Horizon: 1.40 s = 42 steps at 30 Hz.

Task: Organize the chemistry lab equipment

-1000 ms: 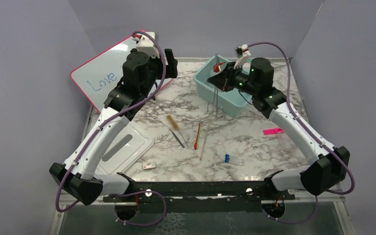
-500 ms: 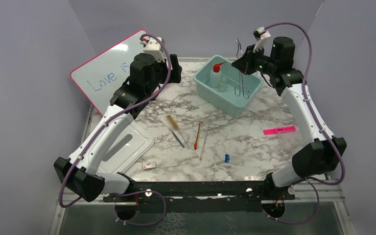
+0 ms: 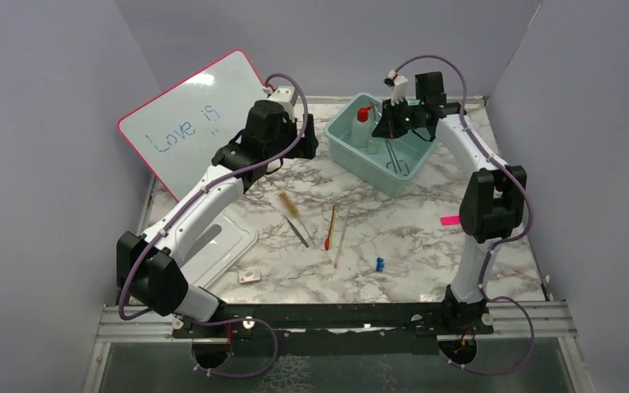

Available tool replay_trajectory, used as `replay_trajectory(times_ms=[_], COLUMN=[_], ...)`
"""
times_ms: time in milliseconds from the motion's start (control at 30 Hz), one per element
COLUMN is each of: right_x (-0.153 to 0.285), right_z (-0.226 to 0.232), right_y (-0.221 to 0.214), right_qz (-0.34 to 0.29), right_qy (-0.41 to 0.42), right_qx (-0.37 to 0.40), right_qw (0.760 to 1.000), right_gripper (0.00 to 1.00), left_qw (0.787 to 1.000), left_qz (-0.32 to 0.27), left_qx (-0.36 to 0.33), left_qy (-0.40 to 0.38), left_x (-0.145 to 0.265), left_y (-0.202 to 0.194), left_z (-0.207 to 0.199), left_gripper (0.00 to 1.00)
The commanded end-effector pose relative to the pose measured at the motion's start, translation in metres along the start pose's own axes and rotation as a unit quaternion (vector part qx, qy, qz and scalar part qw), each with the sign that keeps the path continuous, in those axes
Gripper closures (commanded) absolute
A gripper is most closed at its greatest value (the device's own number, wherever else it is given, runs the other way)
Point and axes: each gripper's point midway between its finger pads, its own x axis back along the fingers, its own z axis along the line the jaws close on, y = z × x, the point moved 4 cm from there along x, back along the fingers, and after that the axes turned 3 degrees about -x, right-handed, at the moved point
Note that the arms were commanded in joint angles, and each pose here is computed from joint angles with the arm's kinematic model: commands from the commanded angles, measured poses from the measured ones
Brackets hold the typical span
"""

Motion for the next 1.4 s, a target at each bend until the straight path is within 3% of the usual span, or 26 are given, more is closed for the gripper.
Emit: replay_trajectory(times_ms=[0, 400, 733, 967, 1200, 1367], right_x=[-0.012, -0.059, -0.076, -0.086, -0.073, -0.046], right_z=[0.0, -0.006, -0.005, -0.004, 0.006, 0.023], right_y=[-0.023, -0.059, -0.069, -0.075, -0.054, -0.024], right_qz=[0.034, 0.097, 0.1, 0.103, 0.073, 0.023], right_qy=[0.038, 0.022, -0.001, -0.012, -0.016, -0.034], right_qx=[0.006, 0.036, 0.056, 0.068, 0.063, 0.037], right_qw=[0.999, 0.994, 0.993, 0.992, 0.995, 0.998], right_gripper=[0.99, 0.89, 0.87, 0.77, 0.72, 0.62], left_qw=[0.999, 0.997, 0.996, 0.996, 0.995, 0.995], left_qz=[0.043, 0.074, 0.088, 0.09, 0.093, 0.093], left_qx=[-0.001, -0.003, -0.005, -0.007, -0.005, 0.003], left_qy=[-0.01, 0.002, 0.009, 0.014, 0.02, 0.043], left_x=[-0.007, -0.018, -0.025, -0.026, -0.024, -0.023], left_y=[-0.027, -0.043, -0.051, -0.053, -0.057, -0.063], left_z=[0.001, 0.006, 0.009, 0.011, 0.013, 0.02], left_gripper=[0.12, 0.12, 0.12, 0.12, 0.12, 0.12])
